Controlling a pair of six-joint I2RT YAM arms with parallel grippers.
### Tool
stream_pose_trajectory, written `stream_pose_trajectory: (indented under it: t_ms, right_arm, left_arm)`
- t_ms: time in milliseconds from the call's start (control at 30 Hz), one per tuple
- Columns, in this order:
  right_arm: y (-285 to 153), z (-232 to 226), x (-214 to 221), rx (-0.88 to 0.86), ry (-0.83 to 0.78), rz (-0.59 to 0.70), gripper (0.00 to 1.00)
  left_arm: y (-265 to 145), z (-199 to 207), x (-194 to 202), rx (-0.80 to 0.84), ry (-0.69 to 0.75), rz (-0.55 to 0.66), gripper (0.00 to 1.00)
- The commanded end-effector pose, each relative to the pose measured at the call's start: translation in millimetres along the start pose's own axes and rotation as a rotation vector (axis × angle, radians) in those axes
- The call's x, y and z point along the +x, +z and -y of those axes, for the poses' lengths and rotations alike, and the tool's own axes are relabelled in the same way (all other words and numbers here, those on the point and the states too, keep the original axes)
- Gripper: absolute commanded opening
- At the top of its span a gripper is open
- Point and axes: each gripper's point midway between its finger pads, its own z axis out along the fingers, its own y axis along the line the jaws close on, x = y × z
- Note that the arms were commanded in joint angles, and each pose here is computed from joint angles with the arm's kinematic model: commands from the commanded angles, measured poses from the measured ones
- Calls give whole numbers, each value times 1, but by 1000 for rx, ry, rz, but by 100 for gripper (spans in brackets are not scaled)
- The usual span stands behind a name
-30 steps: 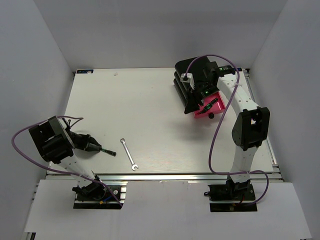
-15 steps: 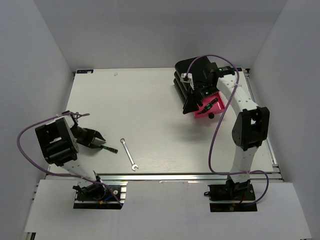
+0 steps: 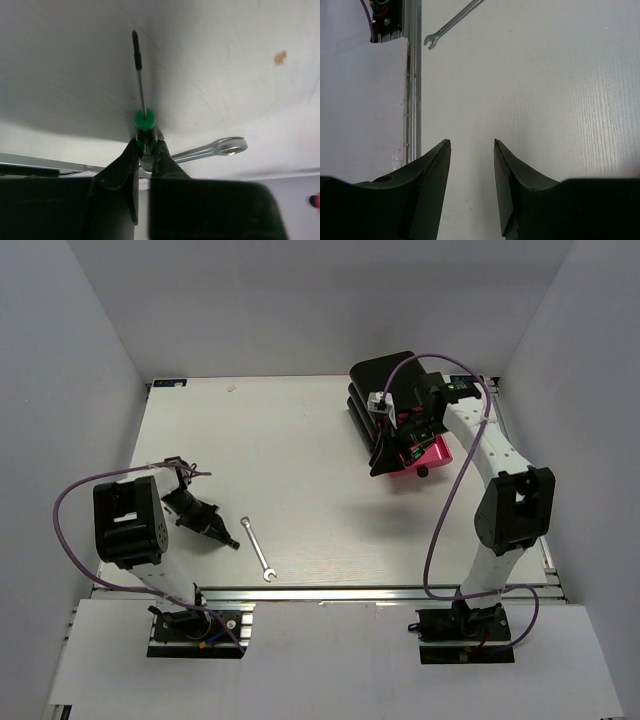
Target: Sort the tools into containers
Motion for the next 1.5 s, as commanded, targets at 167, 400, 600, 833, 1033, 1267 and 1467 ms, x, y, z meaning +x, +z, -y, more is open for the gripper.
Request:
stream_pose_trajectory:
  t_ms: [167,400,600,833,1033,1267,1467]
  right_arm:
    - [-16,-29,-27,15,-109,92,45]
    - [-39,-47,-57,124,-106,157,45]
    - [-125,3,-76,733,81,393,0]
    - [-194,3,-34,979,160,442,0]
    - [-208,-15,-5,1025,160,438,0]
    - [-203,-23,13,1049,157,418,0]
    - [-196,-26,18,1026,169,413,0]
  left_arm:
    - [-34,21,-22,37,137,317,0]
    - [-134,114,52,498,416,396,0]
    - [-174,218,170,880,758,293,0]
    - [-146,327,290,964,1192,252,0]
    - [-101,391,314,827,1581,492,0]
    - [-83,395,337,882,1779,624,0]
    - [-52,417,336,735,1889,822,1]
